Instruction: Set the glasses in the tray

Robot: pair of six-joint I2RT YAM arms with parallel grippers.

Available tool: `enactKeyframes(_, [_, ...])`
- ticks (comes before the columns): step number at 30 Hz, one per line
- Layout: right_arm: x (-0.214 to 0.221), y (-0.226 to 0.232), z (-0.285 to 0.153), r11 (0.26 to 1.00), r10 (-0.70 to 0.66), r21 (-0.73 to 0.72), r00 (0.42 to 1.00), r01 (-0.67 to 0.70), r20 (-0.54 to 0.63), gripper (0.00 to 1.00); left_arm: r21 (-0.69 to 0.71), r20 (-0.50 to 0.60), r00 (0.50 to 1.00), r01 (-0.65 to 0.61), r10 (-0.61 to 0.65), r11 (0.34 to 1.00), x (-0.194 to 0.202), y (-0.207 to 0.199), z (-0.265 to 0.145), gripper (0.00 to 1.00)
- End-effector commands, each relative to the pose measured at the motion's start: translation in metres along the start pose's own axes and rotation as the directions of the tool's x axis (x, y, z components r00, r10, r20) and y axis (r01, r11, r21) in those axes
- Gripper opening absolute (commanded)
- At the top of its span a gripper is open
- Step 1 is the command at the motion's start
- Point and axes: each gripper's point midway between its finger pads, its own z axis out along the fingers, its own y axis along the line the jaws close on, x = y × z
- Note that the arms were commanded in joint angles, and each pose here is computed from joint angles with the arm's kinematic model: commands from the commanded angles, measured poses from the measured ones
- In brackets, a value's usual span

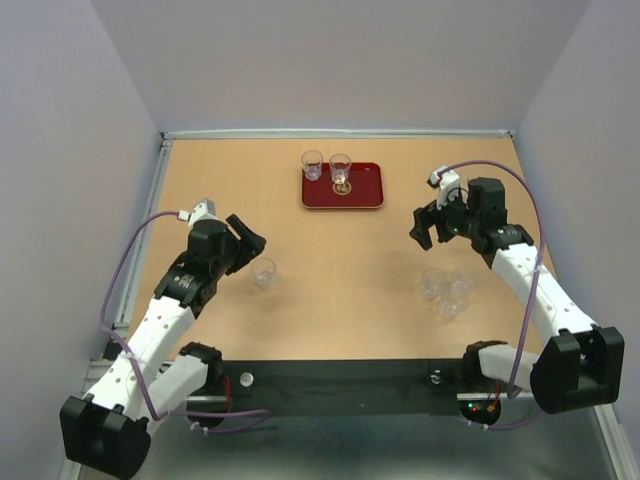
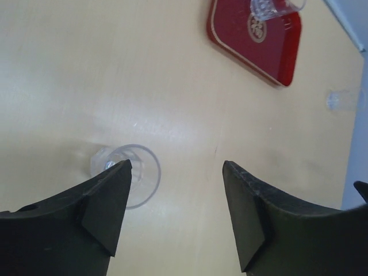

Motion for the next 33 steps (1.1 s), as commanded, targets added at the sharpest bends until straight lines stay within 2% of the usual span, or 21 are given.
enactKeyframes(1, [-0.022, 0.012, -0.007, 0.998, -0.019, -0.062, 0.995, 0.025, 0.097, 0.91, -0.088, -0.033, 0.997, 0.073, -0.076, 0.993, 0.014, 0.019, 0.004, 0.66])
enactKeyframes(6, [-0.016, 0.009, -0.002, 0.999, -0.010, -0.052, 0.997, 0.014, 0.074, 0.91, -0.159, -0.037, 0.989, 0.133, -0.141, 0.978, 0.027, 0.037, 0.008, 0.58])
enactKeyframes(11, [-0.015, 0.006, -0.002, 0.999, -0.013, -0.035, 0.998, 0.016, 0.069, 0.91, -0.240, -0.019, 0.984, 0.166, -0.176, 0.956, 0.036, 0.058, 0.011, 0.58])
enactKeyframes(18, [-0.015, 0.003, -0.002, 1.000, -0.015, -0.022, 0.998, 0.016, 0.066, 0.91, -0.279, -0.040, 0.978, 0.187, -0.206, 0.942, 0.049, 0.066, 0.021, 0.57])
enactKeyframes(23, [-0.015, 0.002, -0.002, 1.000, -0.016, -0.014, 0.998, 0.017, 0.065, 0.91, -0.302, -0.053, 0.975, 0.191, -0.216, 0.934, 0.057, 0.071, 0.032, 0.53])
enactKeyframes(26, [-0.016, 0.001, -0.003, 1.000, -0.019, -0.011, 0.998, 0.020, 0.067, 0.91, -0.302, -0.053, 0.975, 0.188, -0.213, 0.935, 0.057, 0.071, 0.035, 0.47])
enactKeyframes(30, [-0.016, 0.001, -0.003, 1.000, -0.018, -0.012, 0.997, 0.019, 0.069, 0.91, -0.291, -0.056, 0.976, 0.184, -0.209, 0.939, 0.059, 0.071, 0.038, 0.22])
enactKeyframes(31, [-0.016, 0.002, -0.004, 1.000, -0.020, -0.013, 0.997, 0.021, 0.071, 0.91, -0.290, -0.057, 0.978, 0.178, -0.203, 0.940, 0.059, 0.071, 0.039, 0.12])
enactKeyframes(33, [-0.018, 0.001, -0.005, 1.000, -0.022, -0.008, 0.997, 0.023, 0.074, 0.91, -0.285, -0.058, 0.979, 0.172, -0.196, 0.943, 0.059, 0.070, 0.039, 0.05])
